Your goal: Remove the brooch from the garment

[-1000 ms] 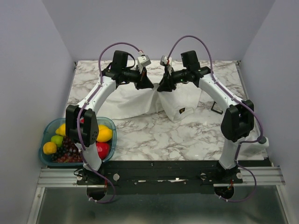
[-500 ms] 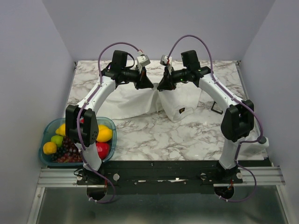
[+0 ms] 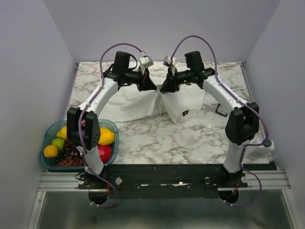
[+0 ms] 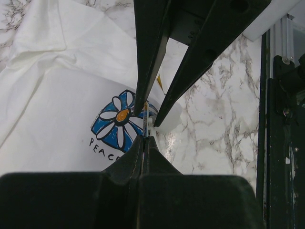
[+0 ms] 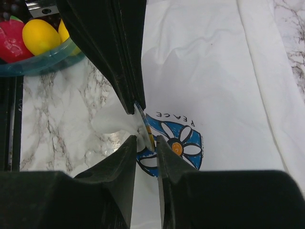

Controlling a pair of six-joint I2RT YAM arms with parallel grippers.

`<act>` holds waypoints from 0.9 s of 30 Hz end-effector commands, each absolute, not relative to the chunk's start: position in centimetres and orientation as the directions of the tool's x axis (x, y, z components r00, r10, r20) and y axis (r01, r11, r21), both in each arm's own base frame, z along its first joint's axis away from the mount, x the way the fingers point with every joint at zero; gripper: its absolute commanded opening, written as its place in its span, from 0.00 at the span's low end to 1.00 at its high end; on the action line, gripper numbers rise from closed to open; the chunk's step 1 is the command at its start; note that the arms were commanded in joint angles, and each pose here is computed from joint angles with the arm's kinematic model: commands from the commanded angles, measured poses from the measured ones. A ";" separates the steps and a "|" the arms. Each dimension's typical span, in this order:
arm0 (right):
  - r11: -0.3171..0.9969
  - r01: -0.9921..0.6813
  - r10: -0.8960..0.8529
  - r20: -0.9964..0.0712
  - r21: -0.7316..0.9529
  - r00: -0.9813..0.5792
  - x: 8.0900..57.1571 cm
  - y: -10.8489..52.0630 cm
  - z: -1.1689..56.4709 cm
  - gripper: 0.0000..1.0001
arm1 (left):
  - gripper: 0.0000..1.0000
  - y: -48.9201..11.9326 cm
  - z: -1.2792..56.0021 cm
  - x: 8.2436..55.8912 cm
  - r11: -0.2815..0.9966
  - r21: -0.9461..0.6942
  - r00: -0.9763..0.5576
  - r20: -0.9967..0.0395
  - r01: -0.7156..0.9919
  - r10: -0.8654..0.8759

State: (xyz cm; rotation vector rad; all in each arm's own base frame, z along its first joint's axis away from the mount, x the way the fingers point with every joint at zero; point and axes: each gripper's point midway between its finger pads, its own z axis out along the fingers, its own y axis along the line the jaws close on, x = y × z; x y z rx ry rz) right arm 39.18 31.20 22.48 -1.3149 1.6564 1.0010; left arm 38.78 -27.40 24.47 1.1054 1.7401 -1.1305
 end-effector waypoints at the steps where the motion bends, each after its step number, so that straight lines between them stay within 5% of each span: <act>1: 0.143 -0.983 -0.348 -0.925 0.112 -0.156 39.2 31.8 23.2 0.30 | 0.00 -27.8 25.7 38.6 0.185 -0.267 -0.305 -0.927 0.946 0.218; 27: 0.208 -0.932 -0.289 -0.892 0.297 -0.348 39.5 32.6 21.7 0.22 | 0.00 -28.2 25.8 38.2 0.162 -0.288 -0.317 -0.926 0.944 0.202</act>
